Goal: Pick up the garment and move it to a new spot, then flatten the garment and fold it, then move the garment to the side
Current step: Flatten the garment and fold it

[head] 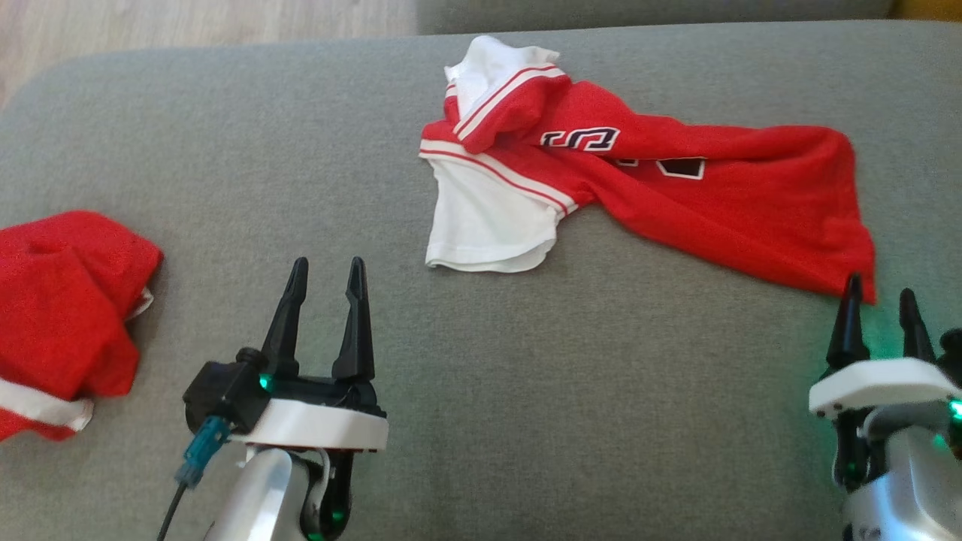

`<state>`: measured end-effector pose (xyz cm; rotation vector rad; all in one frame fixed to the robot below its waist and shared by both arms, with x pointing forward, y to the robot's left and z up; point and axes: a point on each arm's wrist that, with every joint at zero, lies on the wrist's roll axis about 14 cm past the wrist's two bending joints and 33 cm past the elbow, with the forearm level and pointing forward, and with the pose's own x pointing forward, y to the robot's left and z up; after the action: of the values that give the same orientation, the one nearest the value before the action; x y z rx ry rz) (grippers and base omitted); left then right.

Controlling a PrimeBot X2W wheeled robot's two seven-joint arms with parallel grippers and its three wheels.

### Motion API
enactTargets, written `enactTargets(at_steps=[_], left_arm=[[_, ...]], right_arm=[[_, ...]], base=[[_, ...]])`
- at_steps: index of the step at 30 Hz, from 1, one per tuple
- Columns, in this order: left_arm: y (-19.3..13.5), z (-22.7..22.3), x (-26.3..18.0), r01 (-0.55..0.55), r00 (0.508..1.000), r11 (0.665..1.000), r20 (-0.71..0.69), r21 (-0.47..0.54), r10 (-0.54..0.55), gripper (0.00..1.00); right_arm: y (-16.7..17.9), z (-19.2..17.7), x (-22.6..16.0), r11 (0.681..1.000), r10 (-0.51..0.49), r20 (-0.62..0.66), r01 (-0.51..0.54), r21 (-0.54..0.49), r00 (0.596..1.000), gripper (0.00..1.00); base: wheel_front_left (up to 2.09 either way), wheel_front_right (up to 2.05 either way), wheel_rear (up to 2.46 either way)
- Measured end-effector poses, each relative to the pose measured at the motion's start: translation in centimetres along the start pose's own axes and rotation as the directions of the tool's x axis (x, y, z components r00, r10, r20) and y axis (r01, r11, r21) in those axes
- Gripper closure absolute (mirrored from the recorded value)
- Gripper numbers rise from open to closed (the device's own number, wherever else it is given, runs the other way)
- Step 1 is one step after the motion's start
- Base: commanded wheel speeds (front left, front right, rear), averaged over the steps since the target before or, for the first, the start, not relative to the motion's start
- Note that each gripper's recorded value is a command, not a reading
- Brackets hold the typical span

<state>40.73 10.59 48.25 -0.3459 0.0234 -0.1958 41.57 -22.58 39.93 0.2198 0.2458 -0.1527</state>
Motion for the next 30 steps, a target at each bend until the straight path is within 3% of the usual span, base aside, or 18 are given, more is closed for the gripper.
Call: enactTargets(at_steps=[9,17,18,19,20,30], left_arm=[[1.6,-0.7,-0.2,-0.045,0.999,0.999,-0.021,0.006,0.045,0.00],[1.9,-0.7,-0.1,-0.052,0.998,0.999,-0.022,0.008,0.052,0.00],[1.9,-0.7,-0.1,-0.051,0.998,0.999,-0.024,0.008,0.051,0.00],[1.8,-0.8,0.0,-0.049,0.999,0.999,-0.025,0.008,0.049,0.00],[1.7,-0.8,0.0,-0.046,0.999,0.999,-0.026,0.008,0.046,0.00],[0.3,-1.6,0.6,0.003,0.999,1.000,-0.048,0.011,-0.002,0.00]], right_arm=[[-0.7,-3.5,2.9,0.996,-0.077,-0.149,0.083,0.036,0.986,0.00],[0.0,-3.8,4.3,0.994,-0.081,-0.175,0.093,0.059,0.981,0.00],[0.1,-3.8,4.4,0.994,-0.079,-0.180,0.092,0.063,0.980,0.24],[0.2,-3.7,4.4,0.994,-0.077,-0.181,0.090,0.066,0.980,0.81],[0.3,-3.5,4.5,0.994,-0.073,-0.178,0.086,0.066,0.981,1.00],[0.0,0.2,4.7,0.992,-0.074,-0.063,0.080,0.097,0.995,1.00]], base=[[0.00,0.00,0.00],[0.00,0.00,0.00],[0.00,0.00,0.00],[0.00,0.00,0.00],[0.00,0.00,0.00],[0.00,0.00,0.00]])
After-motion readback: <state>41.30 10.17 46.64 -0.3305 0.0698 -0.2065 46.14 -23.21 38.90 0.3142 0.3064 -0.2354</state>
